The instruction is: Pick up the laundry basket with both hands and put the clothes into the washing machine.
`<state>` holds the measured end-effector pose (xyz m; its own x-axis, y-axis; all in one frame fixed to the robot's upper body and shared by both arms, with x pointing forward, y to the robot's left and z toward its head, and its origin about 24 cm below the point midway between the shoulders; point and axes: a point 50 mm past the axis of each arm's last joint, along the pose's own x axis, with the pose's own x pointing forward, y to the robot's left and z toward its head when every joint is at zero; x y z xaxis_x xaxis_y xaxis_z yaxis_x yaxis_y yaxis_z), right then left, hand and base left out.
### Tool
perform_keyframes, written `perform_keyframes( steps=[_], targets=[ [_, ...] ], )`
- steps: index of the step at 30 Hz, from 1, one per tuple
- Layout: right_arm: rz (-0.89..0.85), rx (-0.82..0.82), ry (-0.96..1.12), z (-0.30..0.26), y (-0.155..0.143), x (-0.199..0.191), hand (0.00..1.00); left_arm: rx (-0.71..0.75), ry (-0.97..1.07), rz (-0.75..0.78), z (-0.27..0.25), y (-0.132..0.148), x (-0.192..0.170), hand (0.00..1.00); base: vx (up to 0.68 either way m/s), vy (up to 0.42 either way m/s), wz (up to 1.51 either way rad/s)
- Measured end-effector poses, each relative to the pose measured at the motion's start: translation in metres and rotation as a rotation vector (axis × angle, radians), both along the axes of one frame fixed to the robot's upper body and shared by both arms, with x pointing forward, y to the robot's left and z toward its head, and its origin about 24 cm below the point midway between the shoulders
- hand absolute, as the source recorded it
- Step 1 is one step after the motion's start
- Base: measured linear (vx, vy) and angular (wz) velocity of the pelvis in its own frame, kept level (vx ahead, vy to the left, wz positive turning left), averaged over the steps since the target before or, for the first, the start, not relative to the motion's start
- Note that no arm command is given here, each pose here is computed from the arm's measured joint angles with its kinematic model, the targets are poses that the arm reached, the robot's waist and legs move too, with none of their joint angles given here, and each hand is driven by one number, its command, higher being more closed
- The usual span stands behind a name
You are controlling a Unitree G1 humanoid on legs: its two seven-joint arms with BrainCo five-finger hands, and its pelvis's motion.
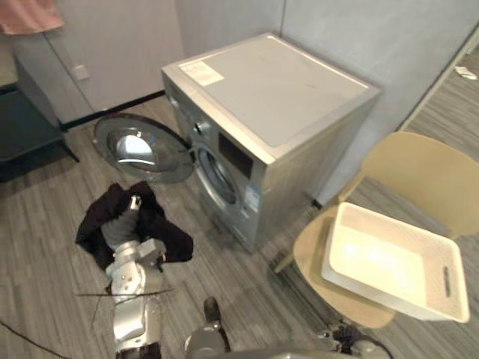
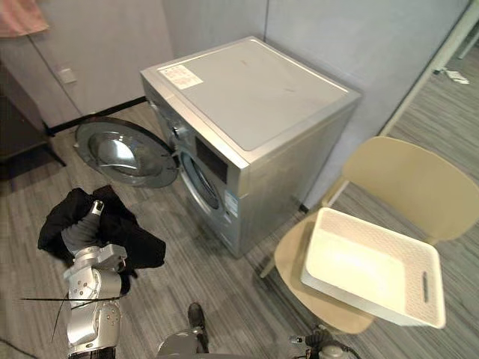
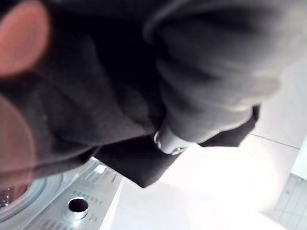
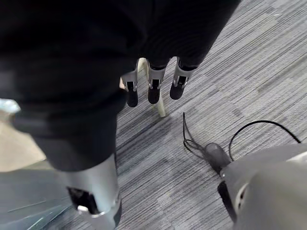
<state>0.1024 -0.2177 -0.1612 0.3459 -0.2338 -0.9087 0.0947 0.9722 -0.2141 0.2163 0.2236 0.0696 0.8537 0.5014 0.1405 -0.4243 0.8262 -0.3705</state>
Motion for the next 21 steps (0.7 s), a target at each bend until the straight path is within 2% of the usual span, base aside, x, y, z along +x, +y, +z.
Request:
perform_keyframes(
  steps=[3, 5, 8, 13, 15, 19, 21],
  targets=[
    [-0.074, 0.024, 0.032, -0.003, -0.001, -0.009, 0.0, -0.037, 0.062, -0.054, -0.017, -0.009, 0.0, 1.0, 0.21, 0.174, 0.53],
    [-0.167, 0.027, 0.071, -0.006, -0.008, -0.032, 0.0, -0.06, 0.155, -0.165, -0.04, -0.03, 0.004, 1.0, 0.37, 0.384, 1.15],
    [-0.226, 0.06, -0.05, -0.001, -0.001, -0.015, 0.0, -0.1, 0.262, -0.253, -0.065, -0.044, 0.006, 1.0, 0.38, 0.29, 1.11],
    [-0.34, 0.096, -0.083, -0.002, 0.01, -0.03, 0.0, -0.171, 0.356, -0.354, -0.087, -0.07, 0.001, 1.0, 0.42, 0.117, 1.03],
    [-0.377, 0.1, -0.098, 0.0, 0.011, -0.036, 0.0, -0.19, 0.36, -0.435, -0.089, -0.09, 0.002, 1.0, 0.44, 0.025, 0.84],
    [-0.402, 0.103, -0.074, -0.001, 0.011, -0.047, 0.0, -0.217, 0.4, -0.493, -0.097, -0.106, 0.001, 1.0, 0.58, 0.06, -0.15],
    [-0.449, 0.093, -0.014, -0.004, 0.013, -0.067, 0.0, -0.231, 0.439, -0.526, -0.105, -0.116, 0.002, 1.0, 0.78, 0.077, -0.39]
  ],
)
